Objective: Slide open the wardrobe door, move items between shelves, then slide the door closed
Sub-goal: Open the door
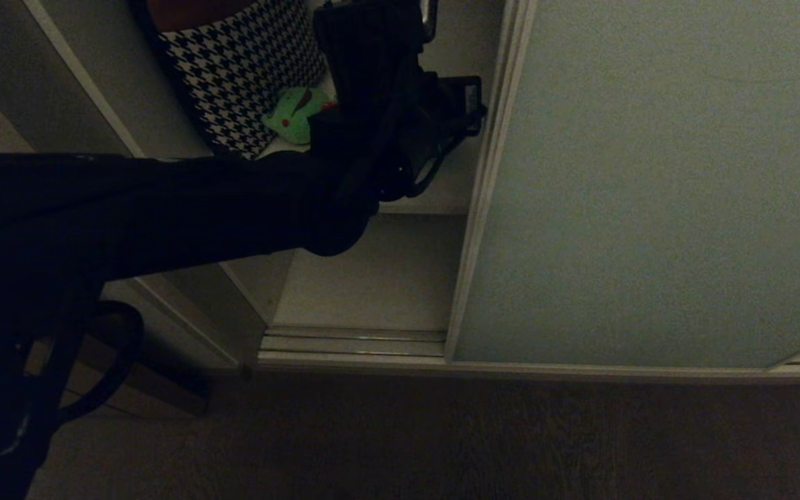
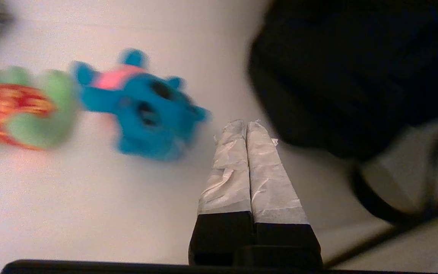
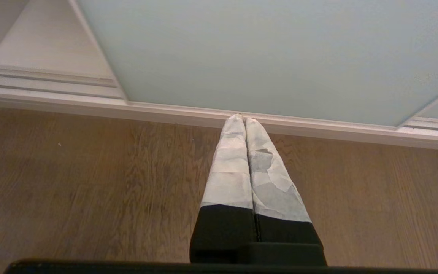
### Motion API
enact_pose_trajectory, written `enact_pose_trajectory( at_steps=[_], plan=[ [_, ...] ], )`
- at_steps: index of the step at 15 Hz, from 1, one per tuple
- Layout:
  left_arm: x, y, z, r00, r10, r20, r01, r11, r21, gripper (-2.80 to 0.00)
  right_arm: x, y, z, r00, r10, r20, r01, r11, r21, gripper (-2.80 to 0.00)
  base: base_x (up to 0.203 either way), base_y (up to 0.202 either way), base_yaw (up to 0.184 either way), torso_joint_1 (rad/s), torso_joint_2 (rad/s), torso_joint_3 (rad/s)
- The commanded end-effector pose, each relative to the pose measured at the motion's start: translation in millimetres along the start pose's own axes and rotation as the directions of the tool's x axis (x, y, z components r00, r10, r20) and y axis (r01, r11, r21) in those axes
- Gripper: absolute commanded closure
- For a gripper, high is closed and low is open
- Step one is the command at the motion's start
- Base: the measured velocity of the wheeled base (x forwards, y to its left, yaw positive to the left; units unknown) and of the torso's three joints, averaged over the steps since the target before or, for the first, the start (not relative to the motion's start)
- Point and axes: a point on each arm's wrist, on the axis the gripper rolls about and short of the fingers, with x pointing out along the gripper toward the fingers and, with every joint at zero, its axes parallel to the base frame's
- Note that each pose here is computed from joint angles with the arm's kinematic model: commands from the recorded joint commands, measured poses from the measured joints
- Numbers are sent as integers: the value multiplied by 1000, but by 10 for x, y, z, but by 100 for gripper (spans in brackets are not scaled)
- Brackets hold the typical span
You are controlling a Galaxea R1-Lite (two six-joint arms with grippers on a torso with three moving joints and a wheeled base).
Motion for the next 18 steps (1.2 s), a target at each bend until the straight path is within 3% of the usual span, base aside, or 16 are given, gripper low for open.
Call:
enact_pose_trajectory(
  at_steps=[1,7,10,11,14,16,18],
  plan=[
    [-4,-48,-19,1000,-9,3,9,1000,-6,0,0,0,-1,1000,1,0,-1,1000,0,0,0,0,0,0,0,0],
    [-154,-464,-40,995,-100,1,100,994,-45,0,0,0,0,1000,0,1,0,1000,0,0,0,0,0,0,0,0],
    [-163,-381,48,999,-35,14,36,998,-49,0,0,0,-1,1000,1,0,-1,1000,0,0,0,0,0,0,0,0],
    [-164,-244,155,999,11,31,-9,999,-50,0,0,0,1,1000,0,1,0,1000,-1,0,0,0,0,0,0,0],
    [-290,400,690,985,147,91,-146,989,-27,0,0,0,0,1000,1,0,-1,1000,0,0,0,0,0,0,0,0],
    [-586,803,1089,975,207,79,-209,978,14,0,-1,0,0,1000,0,2,0,1000,-1,0,0,0,0,0,0,0],
    [-1025,1183,1339,966,257,24,-258,963,72,0,0,0,0,1000,1,0,-1,1000,0,0,0,0,0,0,0,0]
  ],
)
